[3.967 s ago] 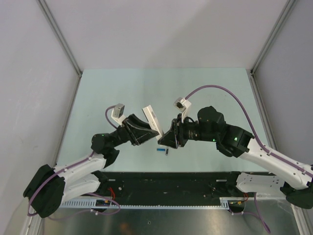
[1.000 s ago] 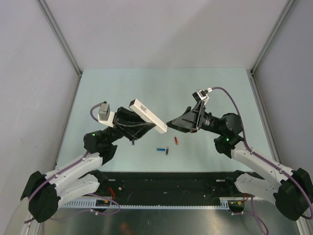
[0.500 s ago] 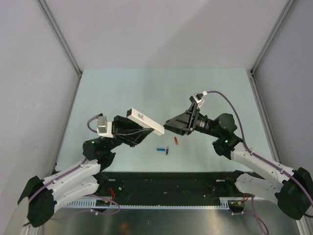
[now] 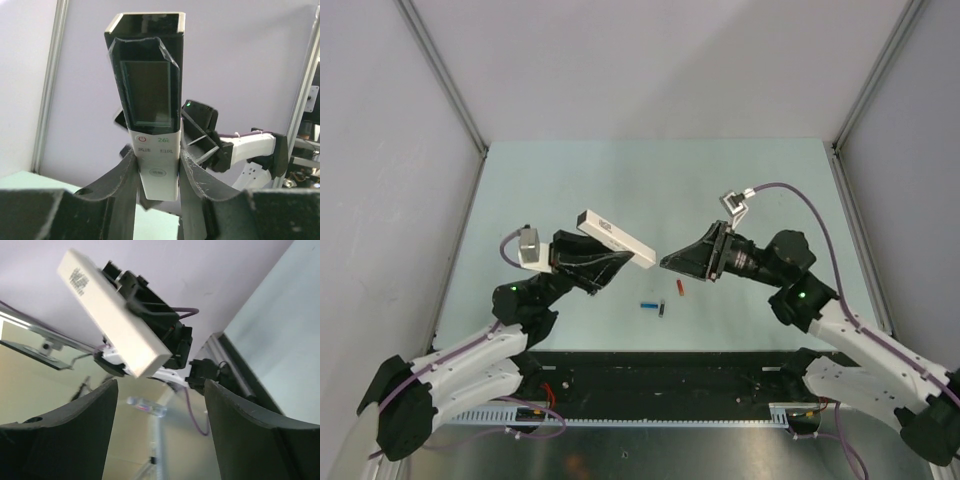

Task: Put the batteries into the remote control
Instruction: Remove the battery cover from the remote control.

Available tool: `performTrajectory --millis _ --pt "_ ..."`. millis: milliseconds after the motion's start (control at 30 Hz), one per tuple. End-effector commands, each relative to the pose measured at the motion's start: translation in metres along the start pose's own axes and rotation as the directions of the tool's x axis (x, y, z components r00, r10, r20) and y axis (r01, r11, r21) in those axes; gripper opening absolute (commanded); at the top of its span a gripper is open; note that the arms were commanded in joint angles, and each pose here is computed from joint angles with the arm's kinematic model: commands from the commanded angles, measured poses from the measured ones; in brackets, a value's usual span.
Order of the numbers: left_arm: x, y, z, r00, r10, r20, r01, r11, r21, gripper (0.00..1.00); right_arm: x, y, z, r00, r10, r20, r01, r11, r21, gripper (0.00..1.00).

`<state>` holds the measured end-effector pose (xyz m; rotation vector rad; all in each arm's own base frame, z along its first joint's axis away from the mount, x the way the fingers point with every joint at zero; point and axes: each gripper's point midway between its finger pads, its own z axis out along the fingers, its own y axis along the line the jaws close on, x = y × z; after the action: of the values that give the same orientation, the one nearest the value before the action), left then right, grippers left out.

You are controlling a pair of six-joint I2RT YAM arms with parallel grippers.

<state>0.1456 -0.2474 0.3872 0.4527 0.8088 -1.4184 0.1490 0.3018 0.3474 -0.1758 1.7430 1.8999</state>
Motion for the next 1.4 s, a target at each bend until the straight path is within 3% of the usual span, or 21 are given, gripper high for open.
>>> performTrajectory --millis 0,167,300,400,500,533,667,733,867,1167,1367 --pt "-0.067 -0.044 0.001 0.961 -0.018 0.276 -0.029 0.986 0.165 0.0 -0.013 0.005 -0.015 0.954 -0.298 0.013 0.296 0.95 0.1 0.74" --pt "-0.051 -0.045 0.006 0.973 -0.125 0.196 0.084 0.975 0.207 0.0 -0.025 0.011 -0.029 0.899 -0.438 0.005 0.429 0.884 0.184 0.73" --pt "-0.045 -0.048 0.006 0.972 -0.172 0.157 0.134 0.965 0.226 0.0 -0.035 0.024 -0.042 0.803 -0.596 0.003 0.582 0.786 0.206 0.71" --pt "-0.043 -0.048 0.006 0.971 -0.192 0.145 0.156 0.96 0.231 0.0 -0.029 0.022 -0.043 0.807 -0.586 -0.07 0.586 0.782 0.21 0.72" --pt "-0.047 -0.053 0.007 0.973 -0.178 0.145 0.138 0.958 0.251 0.0 -0.021 0.007 -0.04 0.881 -0.461 -0.109 0.474 0.853 0.22 0.73" --pt "-0.047 -0.055 0.008 0.98 -0.124 0.154 0.081 0.963 0.259 0.0 -0.022 0.014 -0.036 0.922 -0.382 -0.07 0.388 0.901 0.196 0.73" --pt "-0.062 -0.072 0.003 0.964 0.087 0.25 -0.157 0.948 0.277 0.0 -0.021 0.033 -0.025 0.987 -0.158 0.009 0.157 0.986 0.052 0.75" --pt "-0.067 -0.074 0.003 0.944 0.172 0.282 -0.25 0.931 0.267 0.0 -0.025 0.045 -0.018 0.994 -0.107 0.031 0.108 0.994 -0.015 0.76" --pt "-0.064 -0.079 0.01 0.938 0.216 0.272 -0.299 0.901 0.314 0.0 -0.029 0.062 -0.007 0.998 -0.014 0.067 0.019 0.997 -0.074 0.77" --pt "-0.067 -0.072 0.014 0.93 0.227 0.287 -0.308 0.91 0.277 0.0 -0.014 0.066 0.007 0.998 0.057 0.011 -0.055 0.99 -0.127 0.77" --pt "-0.083 -0.061 0.018 0.927 0.168 0.335 -0.246 0.947 0.205 0.0 -0.01 0.063 0.007 0.993 0.117 -0.007 -0.116 0.97 -0.215 0.75"
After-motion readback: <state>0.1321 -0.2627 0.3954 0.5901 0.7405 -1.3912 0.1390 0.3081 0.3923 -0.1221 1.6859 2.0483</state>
